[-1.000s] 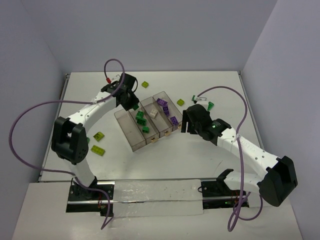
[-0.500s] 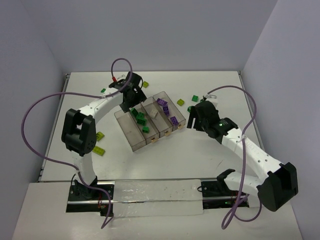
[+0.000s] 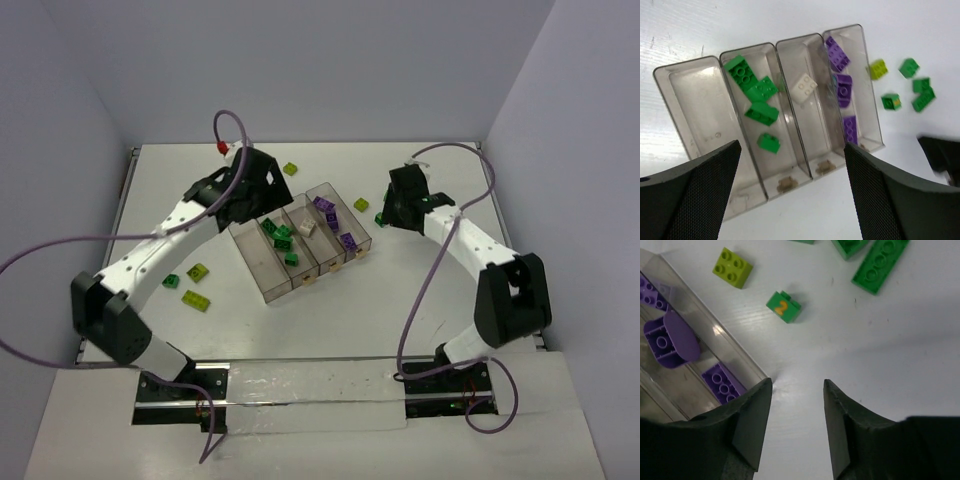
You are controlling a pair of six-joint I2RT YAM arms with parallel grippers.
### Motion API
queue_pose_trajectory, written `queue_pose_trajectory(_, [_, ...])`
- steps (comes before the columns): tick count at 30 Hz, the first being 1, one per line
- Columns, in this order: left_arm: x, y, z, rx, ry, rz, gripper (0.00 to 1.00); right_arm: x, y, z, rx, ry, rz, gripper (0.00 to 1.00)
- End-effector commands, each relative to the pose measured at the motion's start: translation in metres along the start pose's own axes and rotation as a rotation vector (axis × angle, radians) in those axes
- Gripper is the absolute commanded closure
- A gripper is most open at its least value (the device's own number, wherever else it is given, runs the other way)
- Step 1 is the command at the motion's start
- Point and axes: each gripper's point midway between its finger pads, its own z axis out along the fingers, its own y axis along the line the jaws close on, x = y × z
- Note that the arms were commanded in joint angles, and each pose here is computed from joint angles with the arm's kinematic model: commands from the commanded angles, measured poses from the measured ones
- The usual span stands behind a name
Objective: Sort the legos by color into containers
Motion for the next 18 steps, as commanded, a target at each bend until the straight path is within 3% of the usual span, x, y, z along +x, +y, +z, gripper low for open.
queue_pose_trajectory(1, [-0.014, -0.004, -0.045, 0.133, -0.083, 0.026, 0.08, -0.030, 0.018, 0.019, -0.029, -0.029, -0.066, 0.48])
queue_pose_trajectory(9, [-0.018, 0.017, -0.079, 0.146, -0.132, 0.043, 0.08, -0.026, 0.013, 0.068, 0.018, 0.073, -0.136, 0.34])
queue_pose_trajectory(18, [-0.009, 0.026, -0.076, 0.121, -0.111, 0.043, 0.08, -0.014, 0.013, 0.105, 0.046, 0.162, -0.205, 0.36])
